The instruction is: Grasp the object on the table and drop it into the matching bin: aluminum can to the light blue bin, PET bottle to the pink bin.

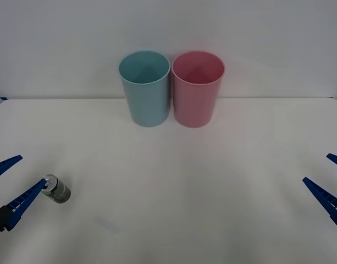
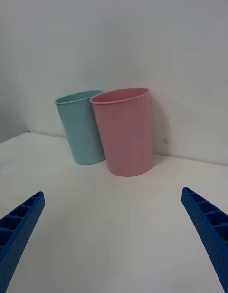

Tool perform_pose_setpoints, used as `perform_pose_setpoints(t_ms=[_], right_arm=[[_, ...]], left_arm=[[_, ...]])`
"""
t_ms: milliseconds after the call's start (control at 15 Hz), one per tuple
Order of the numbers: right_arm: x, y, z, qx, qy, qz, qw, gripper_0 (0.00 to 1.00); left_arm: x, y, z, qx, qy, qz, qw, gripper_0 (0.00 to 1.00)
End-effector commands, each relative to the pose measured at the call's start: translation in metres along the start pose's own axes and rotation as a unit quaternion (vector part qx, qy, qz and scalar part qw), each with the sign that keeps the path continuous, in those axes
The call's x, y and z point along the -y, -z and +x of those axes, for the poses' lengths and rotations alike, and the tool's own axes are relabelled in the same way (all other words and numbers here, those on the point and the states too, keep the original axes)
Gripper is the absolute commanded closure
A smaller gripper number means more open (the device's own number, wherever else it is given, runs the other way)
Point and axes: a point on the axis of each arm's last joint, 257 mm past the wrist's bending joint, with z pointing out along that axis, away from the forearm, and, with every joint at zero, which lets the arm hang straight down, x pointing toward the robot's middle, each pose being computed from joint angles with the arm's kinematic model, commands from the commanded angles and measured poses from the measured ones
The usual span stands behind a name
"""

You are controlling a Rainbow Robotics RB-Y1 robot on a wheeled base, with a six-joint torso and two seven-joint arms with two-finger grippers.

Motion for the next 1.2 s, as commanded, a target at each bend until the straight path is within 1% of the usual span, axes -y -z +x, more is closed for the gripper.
perform_pose_setpoints(t_ms=[67,133,200,267,467,600,800,1000,1200], right_arm=[[0.000,0.000,0.000,0.000,0.000,0.000,1.0000,0.00],[0.000,0.000,0.000,0.000,0.000,0.000,1.0000,0.00],[0.000,0.000,0.000,0.000,0.000,0.000,1.0000,0.00],[0.000,0.000,0.000,0.000,0.000,0.000,1.0000,0.00],[0.000,0.000,0.000,0.000,0.000,0.000,1.0000,0.00],[0.000,0.000,0.000,0.000,0.000,0.000,1.0000,0.00],[0.000,0.000,0.000,0.000,0.000,0.000,1.0000,0.00],[0.000,0.000,0.000,0.000,0.000,0.000,1.0000,0.00],[0.000,0.000,0.000,0.000,0.000,0.000,1.0000,0.00]], left_arm=[[0.000,0.000,0.000,0.000,0.000,0.000,1.0000,0.00],[0.001,-0.002,0.005,0.010,0.016,-0.006,0.9998,0.00],[0.002,-0.004,0.001,0.016,0.017,-0.003,0.9997,0.00],[0.004,-0.004,0.002,0.017,0.020,0.000,0.9997,0.00],[0.002,0.002,0.005,0.013,0.024,-0.008,0.9996,0.00],[-0.002,0.008,0.008,0.009,0.024,-0.019,0.9995,0.00],[-0.008,0.020,0.013,0.002,0.031,-0.040,0.9987,0.00],[-0.013,0.032,0.024,-0.011,0.041,-0.064,0.9970,0.00],[-0.018,0.048,0.037,-0.029,0.044,-0.091,0.9944,0.00]])
